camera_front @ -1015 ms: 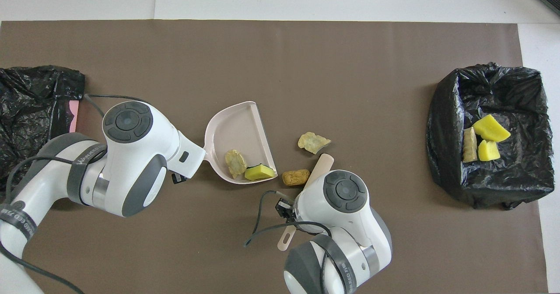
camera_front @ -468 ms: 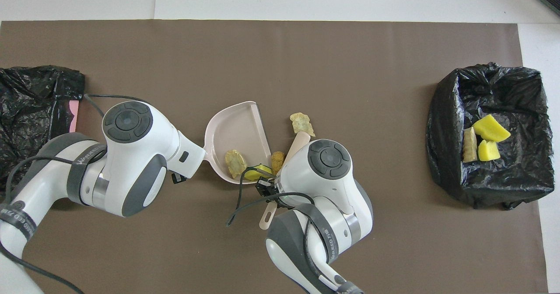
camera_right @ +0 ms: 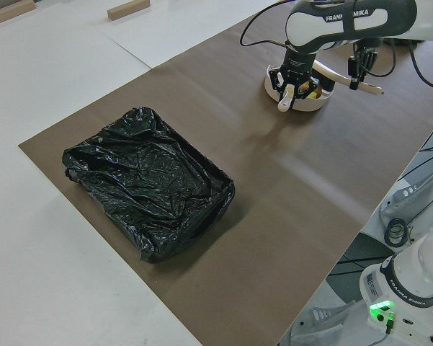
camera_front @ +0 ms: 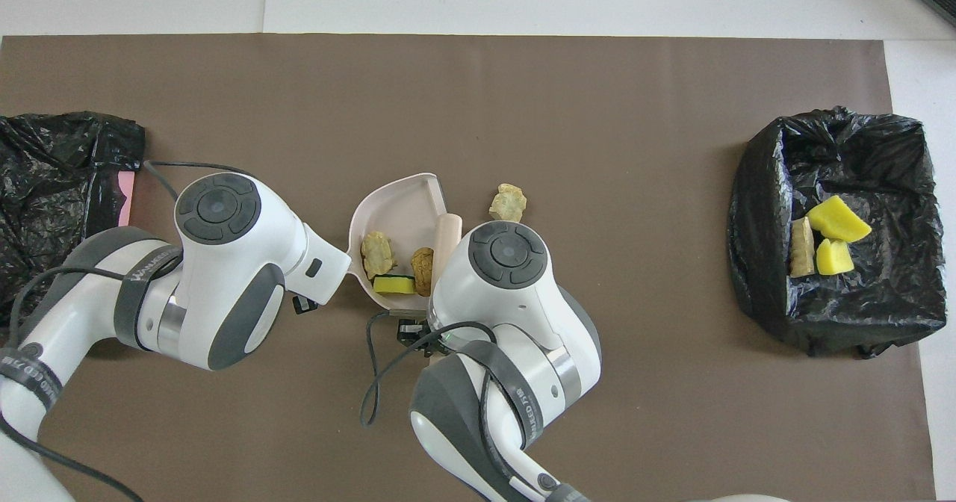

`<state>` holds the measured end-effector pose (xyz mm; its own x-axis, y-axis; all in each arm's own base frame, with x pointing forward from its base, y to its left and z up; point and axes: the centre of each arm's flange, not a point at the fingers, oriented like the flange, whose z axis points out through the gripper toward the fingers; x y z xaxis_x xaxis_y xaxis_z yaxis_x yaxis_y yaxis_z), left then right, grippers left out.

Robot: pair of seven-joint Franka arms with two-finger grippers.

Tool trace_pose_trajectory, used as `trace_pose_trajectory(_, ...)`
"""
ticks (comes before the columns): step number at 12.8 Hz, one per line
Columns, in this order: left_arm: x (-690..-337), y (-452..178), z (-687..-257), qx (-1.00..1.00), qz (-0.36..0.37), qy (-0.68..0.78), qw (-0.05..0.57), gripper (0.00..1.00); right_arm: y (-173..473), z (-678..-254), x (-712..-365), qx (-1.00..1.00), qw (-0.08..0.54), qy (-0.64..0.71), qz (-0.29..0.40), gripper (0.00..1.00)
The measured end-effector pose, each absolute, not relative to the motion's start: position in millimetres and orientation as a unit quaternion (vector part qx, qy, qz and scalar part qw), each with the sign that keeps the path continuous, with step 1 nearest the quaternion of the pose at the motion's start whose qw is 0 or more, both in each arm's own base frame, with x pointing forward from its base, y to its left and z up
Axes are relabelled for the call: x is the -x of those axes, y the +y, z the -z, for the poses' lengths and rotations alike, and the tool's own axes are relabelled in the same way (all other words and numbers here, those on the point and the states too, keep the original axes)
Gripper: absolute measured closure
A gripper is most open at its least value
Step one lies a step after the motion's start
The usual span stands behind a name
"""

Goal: Sweep and dump trash in bin
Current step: 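Sweep the last bread piece into the dustpan with the right gripper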

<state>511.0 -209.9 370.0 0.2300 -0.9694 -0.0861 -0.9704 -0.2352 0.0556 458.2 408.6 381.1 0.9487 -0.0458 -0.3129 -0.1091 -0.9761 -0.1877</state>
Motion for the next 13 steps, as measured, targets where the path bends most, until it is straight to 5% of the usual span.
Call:
trace_pose_trajectory(6, -511.4, -209.8, -370.0, 0.789, -0.049, 0.612, 0.006, 0.69, 327.6, -405.6, -512.1, 0.991, 0.025, -0.015, -0.133, 0.73)
trace_pose_trajectory(10, -516.3, -215.2, -373.9, 0.82, -0.019, 0.572, 0.014, 0.69, 251.0, -380.5, -547.6, 0.992, -0.043, -0.005, -0.115, 0.73)
trace_pose_trajectory(13, -512.7, -225.9, -374.2, 0.829, -0.015, 0.559, 0.015, 0.69, 257.8, -349.4, -553.4, 0.993, -0.04, -0.034, -0.11, 0.73)
